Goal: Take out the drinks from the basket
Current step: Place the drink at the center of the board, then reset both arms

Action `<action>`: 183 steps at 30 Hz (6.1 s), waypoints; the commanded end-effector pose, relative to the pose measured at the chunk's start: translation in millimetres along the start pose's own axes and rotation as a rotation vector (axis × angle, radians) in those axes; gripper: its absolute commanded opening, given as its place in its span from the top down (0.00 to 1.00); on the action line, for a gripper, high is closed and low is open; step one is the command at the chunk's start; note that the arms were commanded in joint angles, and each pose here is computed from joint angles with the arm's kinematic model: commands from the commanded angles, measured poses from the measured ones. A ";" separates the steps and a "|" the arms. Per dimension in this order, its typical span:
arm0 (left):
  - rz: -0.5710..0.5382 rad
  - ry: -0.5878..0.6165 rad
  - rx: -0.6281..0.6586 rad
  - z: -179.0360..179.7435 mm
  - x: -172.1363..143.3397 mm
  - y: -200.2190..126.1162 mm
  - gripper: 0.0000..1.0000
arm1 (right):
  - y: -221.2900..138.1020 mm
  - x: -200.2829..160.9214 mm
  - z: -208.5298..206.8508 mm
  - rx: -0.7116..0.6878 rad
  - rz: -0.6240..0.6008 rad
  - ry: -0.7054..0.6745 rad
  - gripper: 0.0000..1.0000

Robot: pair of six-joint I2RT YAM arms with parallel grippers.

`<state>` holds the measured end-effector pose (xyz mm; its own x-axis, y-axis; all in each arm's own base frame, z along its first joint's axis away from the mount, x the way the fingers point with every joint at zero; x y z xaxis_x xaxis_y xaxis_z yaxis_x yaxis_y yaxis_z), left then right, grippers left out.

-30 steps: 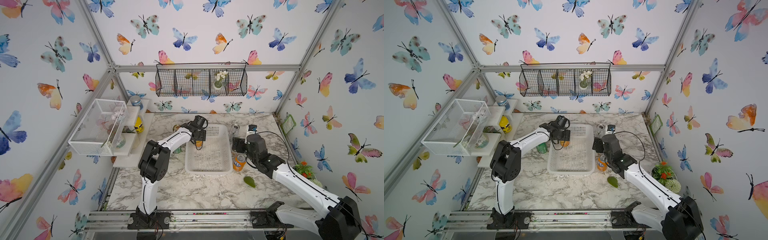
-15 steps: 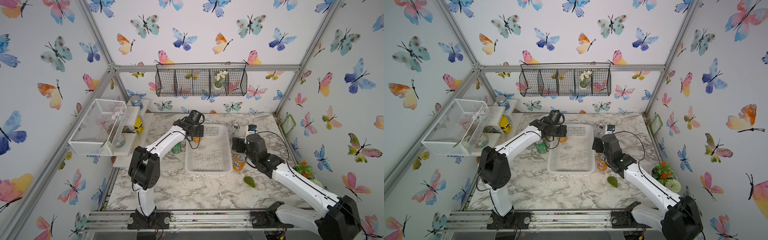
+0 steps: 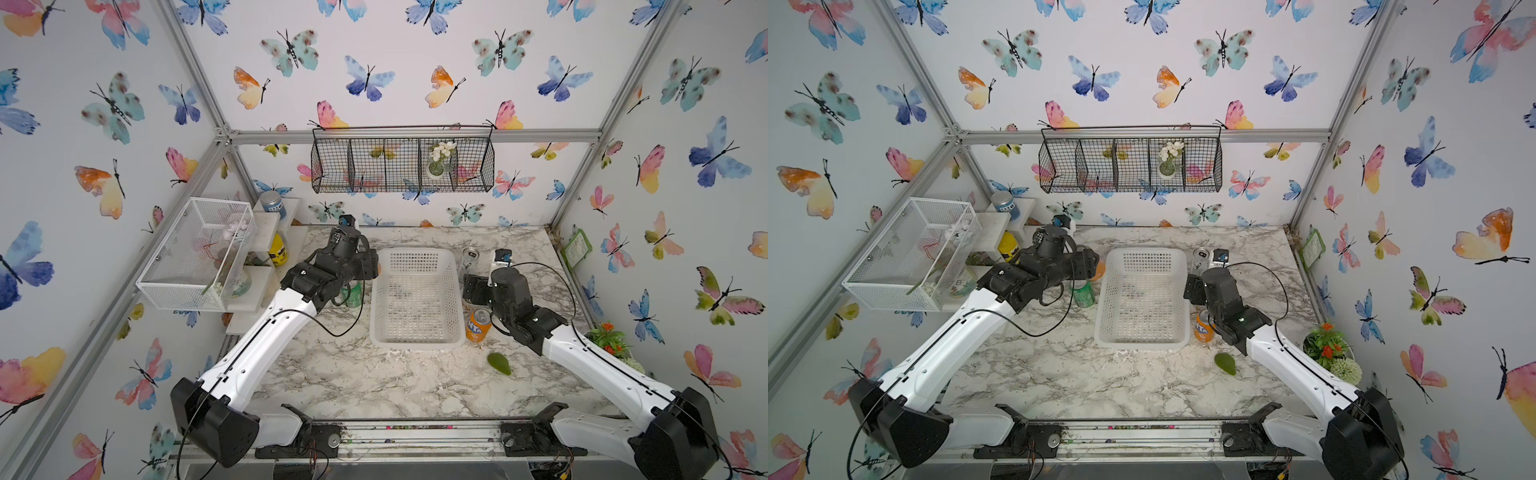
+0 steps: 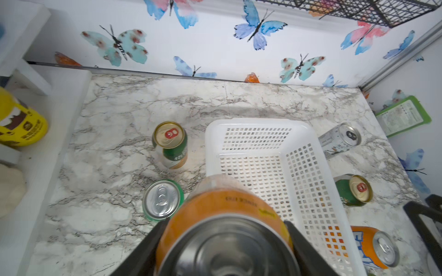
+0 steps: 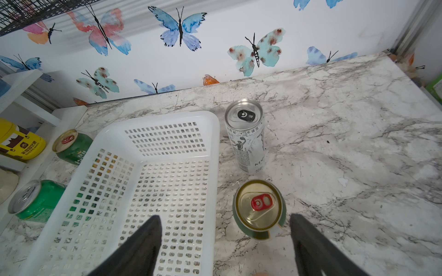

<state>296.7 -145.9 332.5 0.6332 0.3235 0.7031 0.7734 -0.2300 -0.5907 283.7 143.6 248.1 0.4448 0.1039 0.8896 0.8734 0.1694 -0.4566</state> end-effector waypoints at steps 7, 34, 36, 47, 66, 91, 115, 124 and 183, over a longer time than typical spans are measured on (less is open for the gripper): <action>-0.052 -0.063 0.154 52.5 -25.1 1.6 0.35 | -4.0 13.4 0.5 0.009 -0.048 0.012 0.14; 0.186 -0.167 0.221 76.1 -108.4 65.8 0.39 | -5.2 8.0 -2.7 0.002 -0.053 0.011 0.13; 0.188 -0.168 0.224 77.6 -110.3 65.8 0.39 | -5.6 8.5 -2.7 0.003 -0.056 0.012 0.13; 0.220 -0.176 0.228 82.8 -124.0 76.1 0.35 | -3.3 6.1 -2.7 0.002 -0.050 0.016 0.13; 0.220 -0.184 0.241 85.7 -126.4 76.0 0.11 | -3.1 5.5 -3.5 -0.005 -0.046 0.017 0.13; -0.090 -0.172 0.244 73.2 -33.6 16.0 0.01 | -4.6 9.3 -6.1 -0.019 -0.061 0.019 0.12; -0.355 -0.080 0.335 166.3 2.8 82.2 0.01 | -3.1 5.1 -7.5 -0.013 -0.058 0.028 0.11; -0.471 -0.024 0.350 200.0 -24.5 80.3 0.01 | -1.7 2.4 -7.4 -0.010 -0.052 0.030 0.11; -0.566 0.036 0.223 217.0 -96.3 78.9 0.01 | 39.9 -0.8 -84.0 -0.435 -0.071 0.147 0.00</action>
<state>287.9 4.6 124.6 0.1540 0.3058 0.9396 0.9602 0.1778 -0.2152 324.7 78.0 223.1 0.4021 -0.0110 0.9155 0.8938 -0.2123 -0.3951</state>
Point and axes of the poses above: each gripper's point midway between its finger pads, its own y axis out along the fingers, its own z axis along the line the jaws close on, x = y × z, the point moved 7 cm from there along -y, back along the fingers, and after that the axes turned 15 degrees about -y, right-handed, at the moved point
